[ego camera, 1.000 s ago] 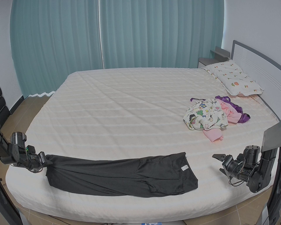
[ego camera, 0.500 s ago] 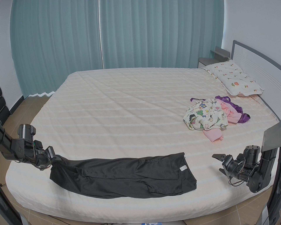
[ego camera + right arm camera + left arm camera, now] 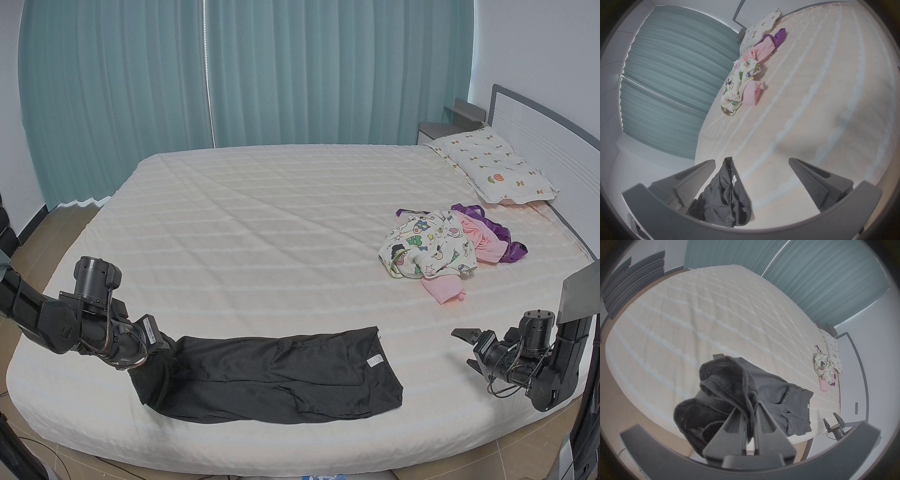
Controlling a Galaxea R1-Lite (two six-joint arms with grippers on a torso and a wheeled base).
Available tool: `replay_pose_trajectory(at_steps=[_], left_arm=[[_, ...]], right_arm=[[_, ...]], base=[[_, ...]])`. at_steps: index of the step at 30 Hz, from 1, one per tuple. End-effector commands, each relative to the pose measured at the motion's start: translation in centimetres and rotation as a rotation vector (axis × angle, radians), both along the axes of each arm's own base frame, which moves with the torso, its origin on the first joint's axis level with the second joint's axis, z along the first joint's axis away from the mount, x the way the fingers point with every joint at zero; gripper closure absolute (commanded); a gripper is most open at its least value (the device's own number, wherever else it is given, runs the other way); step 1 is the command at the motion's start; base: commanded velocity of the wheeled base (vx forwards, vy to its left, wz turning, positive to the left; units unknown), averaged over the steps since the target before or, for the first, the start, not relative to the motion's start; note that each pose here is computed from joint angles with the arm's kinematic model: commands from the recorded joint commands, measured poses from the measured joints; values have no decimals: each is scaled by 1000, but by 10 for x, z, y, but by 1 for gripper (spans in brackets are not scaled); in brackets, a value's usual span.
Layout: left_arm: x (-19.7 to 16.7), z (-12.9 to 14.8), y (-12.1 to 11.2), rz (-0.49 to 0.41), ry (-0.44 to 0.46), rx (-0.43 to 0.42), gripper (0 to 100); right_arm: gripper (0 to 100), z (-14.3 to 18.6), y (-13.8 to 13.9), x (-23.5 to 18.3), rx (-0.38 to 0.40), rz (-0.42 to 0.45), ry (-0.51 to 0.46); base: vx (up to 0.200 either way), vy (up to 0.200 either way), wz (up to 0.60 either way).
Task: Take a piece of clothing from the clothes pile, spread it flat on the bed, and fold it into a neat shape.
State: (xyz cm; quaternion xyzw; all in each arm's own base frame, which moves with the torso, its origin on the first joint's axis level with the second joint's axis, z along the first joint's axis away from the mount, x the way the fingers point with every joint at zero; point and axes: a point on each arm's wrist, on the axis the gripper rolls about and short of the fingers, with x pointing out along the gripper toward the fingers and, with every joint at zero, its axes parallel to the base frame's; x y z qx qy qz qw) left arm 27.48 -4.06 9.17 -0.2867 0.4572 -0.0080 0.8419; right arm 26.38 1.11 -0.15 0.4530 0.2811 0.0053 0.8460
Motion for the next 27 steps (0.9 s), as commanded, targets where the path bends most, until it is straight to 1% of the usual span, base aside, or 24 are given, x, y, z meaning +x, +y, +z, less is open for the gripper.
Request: replay_pose_trajectory(at_steps=[1, 4, 6, 7, 9, 11, 12, 15, 18, 27], left_arm=[[-3, 4, -20, -48, -15, 6, 100], [-1, 5, -31, -73, -20, 18, 100], [-1, 5, -33, -79, -18, 21, 100], [0, 4, -40, -97, -16, 25, 100], [2, 2, -45, -111, -11, 25, 100], [4, 0, -50, -111, -4, 21, 100], [4, 0, -50, -111, -4, 21, 100], [9, -13, -52, -107, 33, 27, 100], [11, -18, -51, -99, 49, 30, 100], [10, -18, -50, -96, 52, 30, 100]], right_arm=[[0, 0, 1, 0, 0, 2, 2], [0, 0, 1, 0, 0, 2, 2], [0, 0, 1, 0, 0, 2, 2], [0, 0, 1, 0, 0, 2, 2], [0, -1, 1, 0, 0, 2, 3], [0, -1, 1, 0, 0, 2, 3], [0, -1, 1, 0, 0, 2, 3], [0, -1, 1, 0, 0, 2, 3], [0, -2, 1, 0, 0, 2, 7], [0, -1, 1, 0, 0, 2, 5]], base=[[0, -200, 0], [0, -200, 0], [0, -200, 0], [0, -200, 0], [0, -200, 0], [0, -200, 0], [0, 0, 0], [0, 0, 0], [0, 0, 0], [0, 0, 0]])
